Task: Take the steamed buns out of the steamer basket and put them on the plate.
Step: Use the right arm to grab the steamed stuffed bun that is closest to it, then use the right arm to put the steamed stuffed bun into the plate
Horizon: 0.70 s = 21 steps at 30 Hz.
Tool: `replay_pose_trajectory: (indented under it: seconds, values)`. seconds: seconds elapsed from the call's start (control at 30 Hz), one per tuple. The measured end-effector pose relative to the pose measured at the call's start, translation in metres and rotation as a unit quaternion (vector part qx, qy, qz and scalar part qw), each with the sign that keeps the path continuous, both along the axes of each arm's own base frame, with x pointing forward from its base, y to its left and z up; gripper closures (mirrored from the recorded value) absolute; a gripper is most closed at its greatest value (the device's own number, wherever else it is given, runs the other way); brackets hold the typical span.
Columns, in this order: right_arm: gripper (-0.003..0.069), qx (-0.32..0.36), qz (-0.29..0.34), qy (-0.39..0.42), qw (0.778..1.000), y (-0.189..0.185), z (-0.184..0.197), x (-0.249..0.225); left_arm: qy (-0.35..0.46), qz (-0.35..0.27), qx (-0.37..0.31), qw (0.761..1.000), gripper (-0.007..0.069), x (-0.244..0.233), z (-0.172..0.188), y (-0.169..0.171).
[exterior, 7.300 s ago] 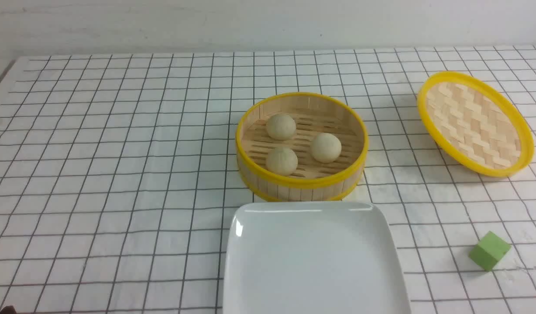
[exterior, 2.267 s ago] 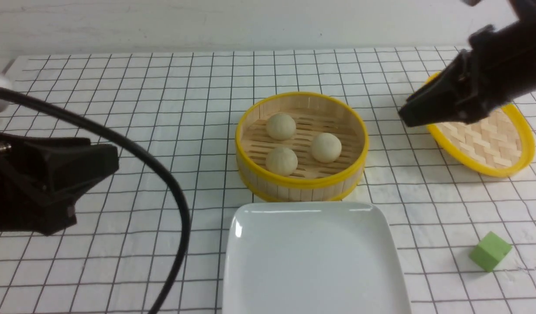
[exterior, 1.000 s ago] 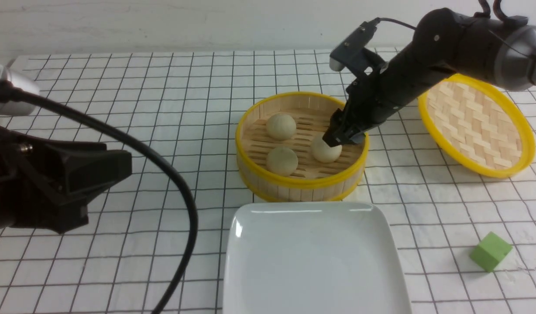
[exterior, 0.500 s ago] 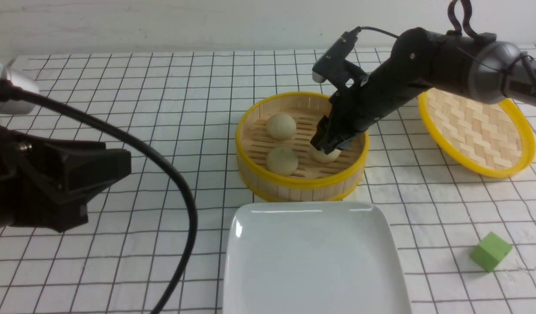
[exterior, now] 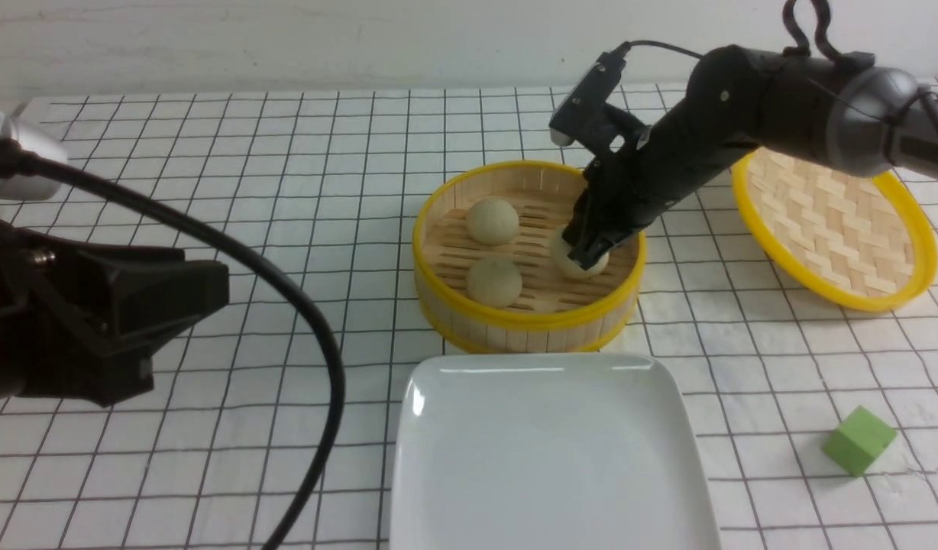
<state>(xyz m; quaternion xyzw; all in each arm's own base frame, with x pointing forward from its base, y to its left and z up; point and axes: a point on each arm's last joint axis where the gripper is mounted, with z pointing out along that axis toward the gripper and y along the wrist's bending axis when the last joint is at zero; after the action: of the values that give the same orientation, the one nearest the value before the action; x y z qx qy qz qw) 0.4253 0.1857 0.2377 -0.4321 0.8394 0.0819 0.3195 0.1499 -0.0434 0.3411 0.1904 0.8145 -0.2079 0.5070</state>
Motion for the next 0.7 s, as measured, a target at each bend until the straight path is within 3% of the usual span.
replay_pose_trajectory:
  seconds: [0.2, 0.33, 0.47, 0.7]
  values:
    - [0.0638, 0.038, -0.003, -0.058, 0.998, -0.012, 0.088, -0.035, -0.001, 0.002, 0.0, 1.0, 0.0319, 0.0, 0.0, 0.0]
    - [0.0638, 0.051, -0.002, -0.042, 0.998, -0.02, 0.122, -0.063, -0.007, 0.009, 0.0, 1.0, 0.0319, 0.001, 0.001, 0.001]
    - [0.0638, 0.056, -0.005, 0.023, 0.998, -0.027, 0.138, -0.091, -0.009, 0.011, 0.001, 1.0, 0.0319, 0.002, 0.001, 0.002]
    - [0.0637, 0.053, 0.008, 0.143, 0.988, -0.027, 0.127, -0.112, -0.013, 0.012, 0.004, 1.0, 0.0319, 0.002, 0.001, 0.002]
